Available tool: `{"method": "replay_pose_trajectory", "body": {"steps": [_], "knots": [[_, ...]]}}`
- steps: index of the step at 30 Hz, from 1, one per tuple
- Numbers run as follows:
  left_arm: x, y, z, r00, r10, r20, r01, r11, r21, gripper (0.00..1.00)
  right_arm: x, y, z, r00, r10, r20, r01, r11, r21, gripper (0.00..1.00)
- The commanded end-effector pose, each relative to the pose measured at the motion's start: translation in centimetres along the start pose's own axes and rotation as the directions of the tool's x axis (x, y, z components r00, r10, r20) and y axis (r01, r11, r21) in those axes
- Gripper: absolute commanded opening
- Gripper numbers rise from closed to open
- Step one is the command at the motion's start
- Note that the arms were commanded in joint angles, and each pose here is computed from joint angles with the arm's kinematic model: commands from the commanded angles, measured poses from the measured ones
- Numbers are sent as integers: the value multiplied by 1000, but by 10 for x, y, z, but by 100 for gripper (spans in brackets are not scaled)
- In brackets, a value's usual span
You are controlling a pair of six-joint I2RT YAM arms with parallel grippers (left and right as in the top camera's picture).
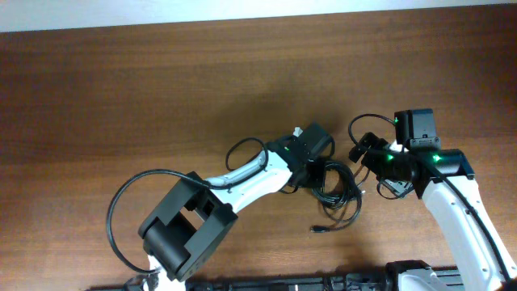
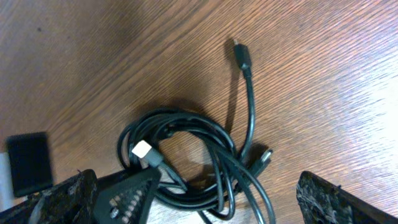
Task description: Untangle cables
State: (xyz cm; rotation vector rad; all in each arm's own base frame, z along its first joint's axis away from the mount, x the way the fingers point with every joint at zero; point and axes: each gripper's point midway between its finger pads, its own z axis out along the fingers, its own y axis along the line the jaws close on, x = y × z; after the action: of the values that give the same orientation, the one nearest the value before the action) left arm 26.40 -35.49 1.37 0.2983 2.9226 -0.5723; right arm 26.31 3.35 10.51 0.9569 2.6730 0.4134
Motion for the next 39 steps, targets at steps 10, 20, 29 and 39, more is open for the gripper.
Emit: {"method": "replay_pose_trajectory", "body": {"steps": [10,20,29,39], "knots": [[-69,67,-110,961,-183,207,191,981,-22,0,10,22,-7,998,-20,-61,13,994,-105,99],[-73,143,-195,716,-607,345,641,767,18,0,101,71,-8,908,-357,-219,304,922,-241,93],[-73,140,-196,543,-806,235,801,581,143,0,139,179,-3,910,-414,-10,364,811,-457,93],[-59,159,-199,501,-845,188,845,524,102,0,93,174,46,978,-203,40,205,921,-332,93]]}}
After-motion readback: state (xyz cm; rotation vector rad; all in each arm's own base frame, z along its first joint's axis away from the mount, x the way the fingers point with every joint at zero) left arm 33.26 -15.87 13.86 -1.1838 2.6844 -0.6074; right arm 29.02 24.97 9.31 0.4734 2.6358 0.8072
